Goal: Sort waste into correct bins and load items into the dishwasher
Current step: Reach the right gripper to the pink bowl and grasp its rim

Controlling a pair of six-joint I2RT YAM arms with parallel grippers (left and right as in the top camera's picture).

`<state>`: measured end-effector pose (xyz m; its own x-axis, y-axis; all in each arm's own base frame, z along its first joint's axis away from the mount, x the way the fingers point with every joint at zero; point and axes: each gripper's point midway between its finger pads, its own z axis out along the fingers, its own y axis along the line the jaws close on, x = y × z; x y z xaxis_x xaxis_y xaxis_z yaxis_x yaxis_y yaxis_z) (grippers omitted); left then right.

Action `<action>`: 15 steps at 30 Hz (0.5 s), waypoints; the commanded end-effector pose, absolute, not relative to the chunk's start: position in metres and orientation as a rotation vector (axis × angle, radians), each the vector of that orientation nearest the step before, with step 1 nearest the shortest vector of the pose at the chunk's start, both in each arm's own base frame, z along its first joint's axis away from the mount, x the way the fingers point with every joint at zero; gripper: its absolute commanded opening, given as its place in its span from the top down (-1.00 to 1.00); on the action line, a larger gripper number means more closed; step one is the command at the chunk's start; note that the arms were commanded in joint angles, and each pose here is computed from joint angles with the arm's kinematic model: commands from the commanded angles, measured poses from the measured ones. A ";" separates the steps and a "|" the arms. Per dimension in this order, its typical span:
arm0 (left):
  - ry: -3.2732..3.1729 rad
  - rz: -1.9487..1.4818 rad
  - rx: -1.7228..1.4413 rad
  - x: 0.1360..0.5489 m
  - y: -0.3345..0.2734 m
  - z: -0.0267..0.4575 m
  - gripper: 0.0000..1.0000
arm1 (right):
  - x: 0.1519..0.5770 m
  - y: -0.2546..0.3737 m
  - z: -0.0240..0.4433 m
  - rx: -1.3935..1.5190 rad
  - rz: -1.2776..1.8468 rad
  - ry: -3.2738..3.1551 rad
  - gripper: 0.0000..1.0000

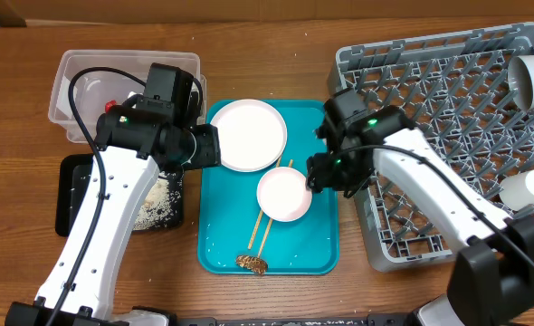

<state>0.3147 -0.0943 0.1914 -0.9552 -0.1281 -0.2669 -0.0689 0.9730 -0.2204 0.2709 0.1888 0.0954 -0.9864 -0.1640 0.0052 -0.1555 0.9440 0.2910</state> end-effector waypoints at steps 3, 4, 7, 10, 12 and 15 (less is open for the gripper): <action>2.845 -0.316 -0.166 0.315 -0.096 0.190 -0.20 | 0.254 0.200 0.057 0.198 -0.417 -3.003 -0.21; 2.845 -0.316 -0.166 0.315 -0.096 0.190 -0.21 | 0.253 0.201 0.054 0.203 -0.415 -2.999 -0.20; 2.845 -0.316 -0.166 0.316 -0.096 0.189 -0.22 | 0.247 0.208 0.042 0.244 -0.409 -2.988 -0.12; 2.846 -0.316 -0.166 0.316 -0.096 0.189 -0.23 | 0.246 0.213 0.038 0.274 -0.411 -3.001 0.03; 2.846 -0.316 -0.166 0.315 -0.096 0.189 -0.23 | 0.250 0.216 0.038 0.273 -0.422 -3.018 0.20; 2.846 -0.315 -0.166 0.315 -0.096 0.189 -0.23 | 0.255 0.219 0.039 0.239 -0.440 -3.037 0.30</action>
